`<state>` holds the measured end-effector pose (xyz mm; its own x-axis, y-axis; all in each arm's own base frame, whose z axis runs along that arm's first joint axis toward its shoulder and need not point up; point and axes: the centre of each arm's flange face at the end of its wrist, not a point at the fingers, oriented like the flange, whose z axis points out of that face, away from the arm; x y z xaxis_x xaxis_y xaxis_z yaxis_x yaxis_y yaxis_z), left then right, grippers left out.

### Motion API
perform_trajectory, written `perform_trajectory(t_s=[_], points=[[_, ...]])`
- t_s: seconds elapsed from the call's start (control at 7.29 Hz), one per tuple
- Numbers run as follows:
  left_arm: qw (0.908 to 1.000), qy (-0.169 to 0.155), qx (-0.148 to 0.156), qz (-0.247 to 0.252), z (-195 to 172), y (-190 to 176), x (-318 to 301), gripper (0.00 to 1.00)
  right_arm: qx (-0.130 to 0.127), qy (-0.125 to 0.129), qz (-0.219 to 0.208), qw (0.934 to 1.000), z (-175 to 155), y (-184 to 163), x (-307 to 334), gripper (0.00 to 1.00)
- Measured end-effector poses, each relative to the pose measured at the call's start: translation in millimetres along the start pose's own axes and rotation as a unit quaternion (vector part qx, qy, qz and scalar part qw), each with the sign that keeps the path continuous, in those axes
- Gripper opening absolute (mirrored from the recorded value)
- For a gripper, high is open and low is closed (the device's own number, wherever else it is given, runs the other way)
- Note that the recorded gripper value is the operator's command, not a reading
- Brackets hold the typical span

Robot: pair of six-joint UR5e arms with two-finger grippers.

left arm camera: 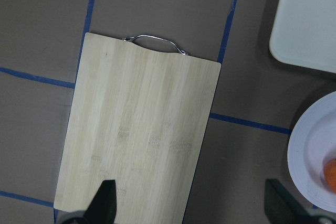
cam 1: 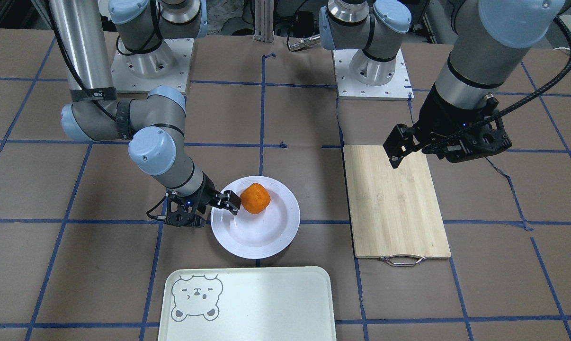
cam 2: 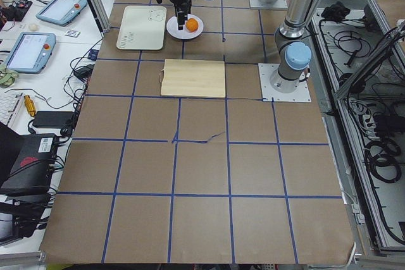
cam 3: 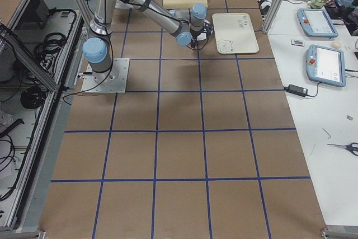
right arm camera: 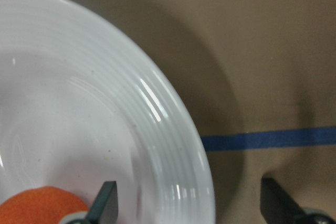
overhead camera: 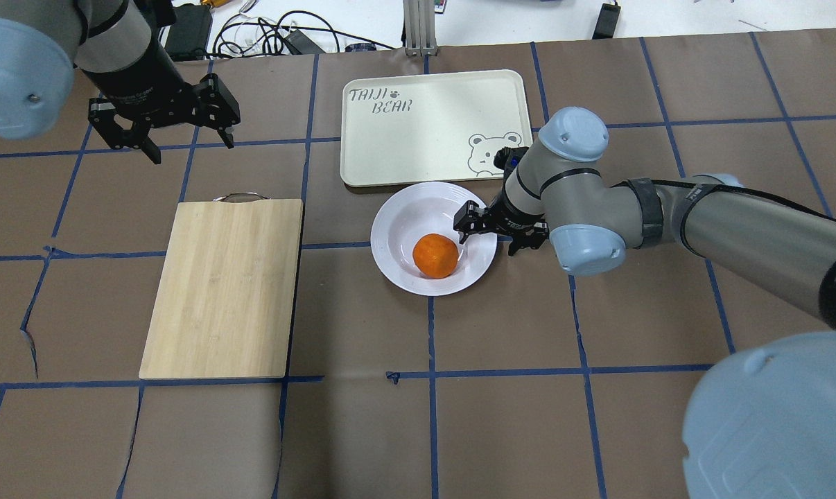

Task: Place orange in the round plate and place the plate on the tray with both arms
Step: 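Close the right gripper on the plate rim nearest it, then slide the plate with the right gripper onto the bear tray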

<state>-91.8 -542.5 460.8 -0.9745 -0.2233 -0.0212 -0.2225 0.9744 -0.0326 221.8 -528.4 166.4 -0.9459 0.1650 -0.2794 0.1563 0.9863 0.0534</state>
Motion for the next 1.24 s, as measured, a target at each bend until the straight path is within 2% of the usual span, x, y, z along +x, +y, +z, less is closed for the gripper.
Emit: perform_trajectory(t_s=[0.14,0.27,0.41,0.55,0.96,1.24], points=[[1.0,0.0,0.0,0.001,0,0,0,1.0,-0.001,0.0,0.004,1.0,2,2,1,0.37],[1.0,0.001,0.0,0.001,1,0,0,1.0,-0.002,-0.004,0.007,1.0,2,2,0,0.21],[1.0,0.001,-0.001,0.001,1,0,0,1.0,-0.004,-0.014,0.009,0.9999,2,3,-2,0.14],[1.0,0.001,-0.003,0.002,3,0,0,1.0,-0.005,-0.024,0.015,0.9996,1,3,-5,0.13],[1.0,-0.001,-0.007,0.003,8,2,0,1.0,0.007,-0.035,0.031,0.9989,-13,-6,-12,0.0],[1.0,0.0,-0.008,0.003,8,3,0,1.0,0.015,-0.047,0.032,0.9983,-25,-13,-17,0.0]])
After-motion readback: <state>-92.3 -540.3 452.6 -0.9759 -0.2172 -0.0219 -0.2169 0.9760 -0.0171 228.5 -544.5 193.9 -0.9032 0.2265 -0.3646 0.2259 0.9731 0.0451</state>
